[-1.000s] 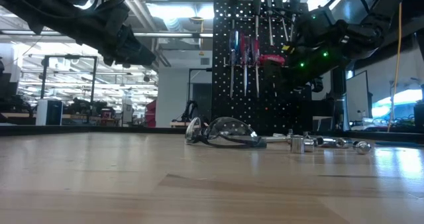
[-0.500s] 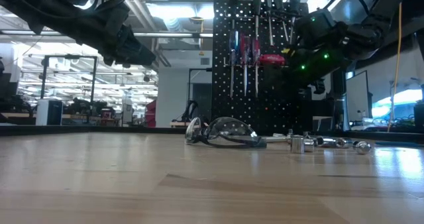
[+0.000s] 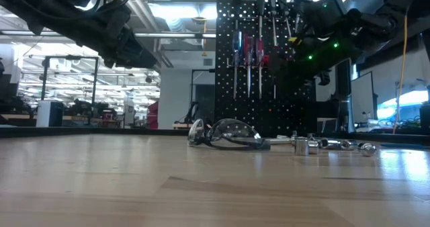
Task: Hang tools onto peg board
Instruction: Hang the red allen wrench on the peg board, then hang the blue pick tool on the peg board
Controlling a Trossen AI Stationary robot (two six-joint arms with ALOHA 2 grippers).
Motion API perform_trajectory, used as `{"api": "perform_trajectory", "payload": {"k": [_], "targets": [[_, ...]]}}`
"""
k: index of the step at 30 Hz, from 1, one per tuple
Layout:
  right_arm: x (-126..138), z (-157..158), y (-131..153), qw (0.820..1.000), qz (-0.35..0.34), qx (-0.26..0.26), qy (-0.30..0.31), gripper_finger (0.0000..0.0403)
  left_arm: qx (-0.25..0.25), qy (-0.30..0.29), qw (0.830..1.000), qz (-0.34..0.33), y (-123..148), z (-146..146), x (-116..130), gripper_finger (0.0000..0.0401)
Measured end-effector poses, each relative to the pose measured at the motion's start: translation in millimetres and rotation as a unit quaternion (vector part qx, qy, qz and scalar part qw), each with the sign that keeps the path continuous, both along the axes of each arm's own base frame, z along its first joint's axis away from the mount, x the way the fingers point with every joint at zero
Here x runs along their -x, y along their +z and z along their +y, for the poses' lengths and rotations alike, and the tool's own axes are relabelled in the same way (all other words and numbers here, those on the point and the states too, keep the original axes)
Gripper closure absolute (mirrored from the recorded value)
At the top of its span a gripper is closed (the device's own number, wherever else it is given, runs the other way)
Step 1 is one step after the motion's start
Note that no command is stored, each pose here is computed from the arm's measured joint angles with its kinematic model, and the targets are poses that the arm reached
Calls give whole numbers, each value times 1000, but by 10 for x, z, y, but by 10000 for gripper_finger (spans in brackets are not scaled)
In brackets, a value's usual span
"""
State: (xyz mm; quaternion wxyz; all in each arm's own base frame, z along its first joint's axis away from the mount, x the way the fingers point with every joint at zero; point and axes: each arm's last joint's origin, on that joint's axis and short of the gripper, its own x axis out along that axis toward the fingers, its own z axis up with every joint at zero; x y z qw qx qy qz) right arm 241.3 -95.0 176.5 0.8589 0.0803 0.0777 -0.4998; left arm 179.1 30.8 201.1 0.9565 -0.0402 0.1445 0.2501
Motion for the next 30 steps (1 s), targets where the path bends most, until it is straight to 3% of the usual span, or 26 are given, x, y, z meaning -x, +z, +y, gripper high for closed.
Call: {"api": "perform_trajectory", "payload": {"k": [10,15,19,25,30], "targets": [[31,16,11,1000,13,-7,1,260,1,0,1000,-1,1,0,0,229],[44,52,137,997,0,-3,71,260,1,0,1000,-1,1,0,0,229],[33,85,123,989,32,-6,145,260,1,0,1000,-1,1,0,0,229],[53,135,27,974,83,-41,205,260,1,0,1000,0,0,0,0,229],[79,371,89,956,77,-76,274,260,-1,-44,999,5,-1,-22,-10,229]]}}
